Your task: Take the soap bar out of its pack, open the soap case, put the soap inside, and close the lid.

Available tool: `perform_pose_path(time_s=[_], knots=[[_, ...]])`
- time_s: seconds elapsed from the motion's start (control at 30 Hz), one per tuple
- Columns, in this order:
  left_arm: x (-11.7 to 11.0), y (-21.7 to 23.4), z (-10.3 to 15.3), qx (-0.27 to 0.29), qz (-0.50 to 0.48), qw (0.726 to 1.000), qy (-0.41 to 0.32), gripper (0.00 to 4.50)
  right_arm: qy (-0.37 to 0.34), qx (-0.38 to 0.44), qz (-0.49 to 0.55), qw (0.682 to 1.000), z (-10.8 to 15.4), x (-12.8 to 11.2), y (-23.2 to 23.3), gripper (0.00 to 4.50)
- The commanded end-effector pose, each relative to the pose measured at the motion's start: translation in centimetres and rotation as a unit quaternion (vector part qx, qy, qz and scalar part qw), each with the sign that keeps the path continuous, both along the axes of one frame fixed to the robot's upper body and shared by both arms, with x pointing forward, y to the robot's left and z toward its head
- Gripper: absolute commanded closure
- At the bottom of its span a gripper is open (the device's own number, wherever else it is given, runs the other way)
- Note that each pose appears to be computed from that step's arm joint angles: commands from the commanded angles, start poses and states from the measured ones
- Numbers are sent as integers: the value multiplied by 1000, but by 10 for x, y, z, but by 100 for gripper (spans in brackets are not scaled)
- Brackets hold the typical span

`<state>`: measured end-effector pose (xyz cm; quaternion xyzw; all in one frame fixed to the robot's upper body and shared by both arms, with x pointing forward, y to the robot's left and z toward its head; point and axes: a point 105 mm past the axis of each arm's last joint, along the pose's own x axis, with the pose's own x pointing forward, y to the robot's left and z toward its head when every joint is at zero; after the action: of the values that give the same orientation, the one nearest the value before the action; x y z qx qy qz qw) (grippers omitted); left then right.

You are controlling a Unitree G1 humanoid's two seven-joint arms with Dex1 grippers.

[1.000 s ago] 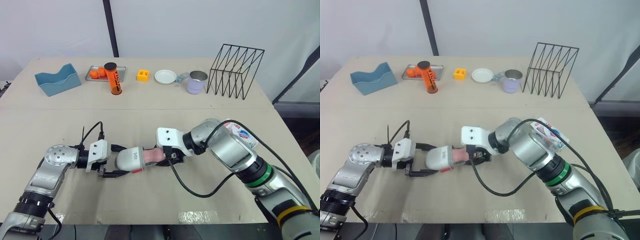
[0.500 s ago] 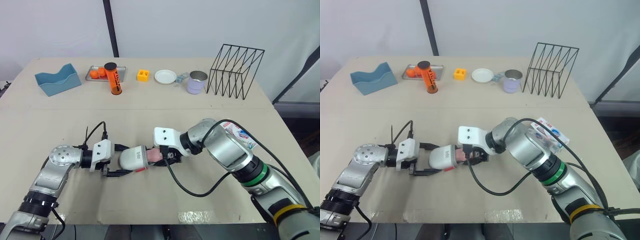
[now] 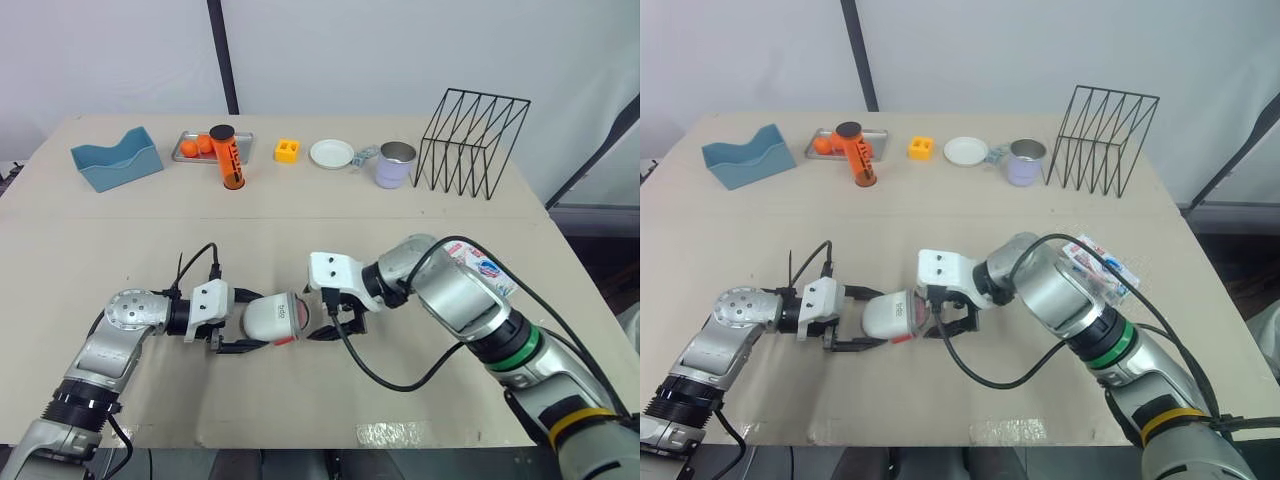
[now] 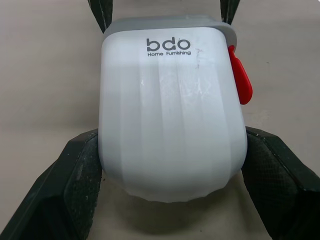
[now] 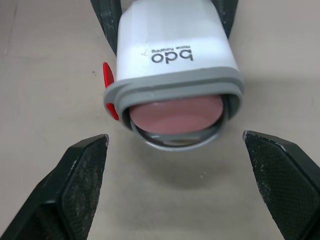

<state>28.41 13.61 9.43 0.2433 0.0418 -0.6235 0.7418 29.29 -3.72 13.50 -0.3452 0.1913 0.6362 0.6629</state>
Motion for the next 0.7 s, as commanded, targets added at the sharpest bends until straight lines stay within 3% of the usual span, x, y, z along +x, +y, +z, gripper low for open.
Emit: perform_pose_path(time_s=[0.03,0.13,0.2,0.27,0.33,0.43,0.5,0.7], knots=[[3,-1,9,-4,-2,1000,-16,103,-30,33,-1,999,16,4,-6,6],[3,0,10,-5,-2,1000,-17,103,-40,42,-6,998,14,8,-14,6],[4,0,10,-4,-1,1000,-18,103,-54,50,-13,997,13,12,-19,57],[4,1,10,-2,0,1000,-18,103,-54,51,-14,997,11,13,-23,125],[4,2,10,-1,0,1000,-18,103,-49,48,-12,998,7,11,-28,236],[4,2,11,-2,1,1000,-19,103,-49,45,-9,998,4,10,-31,338],[4,1,13,-4,-1,1000,-21,103,-49,45,-4,998,3,8,-31,433],[5,-4,16,-11,-5,1000,-25,103,-53,46,15,997,0,3,-25,442]])
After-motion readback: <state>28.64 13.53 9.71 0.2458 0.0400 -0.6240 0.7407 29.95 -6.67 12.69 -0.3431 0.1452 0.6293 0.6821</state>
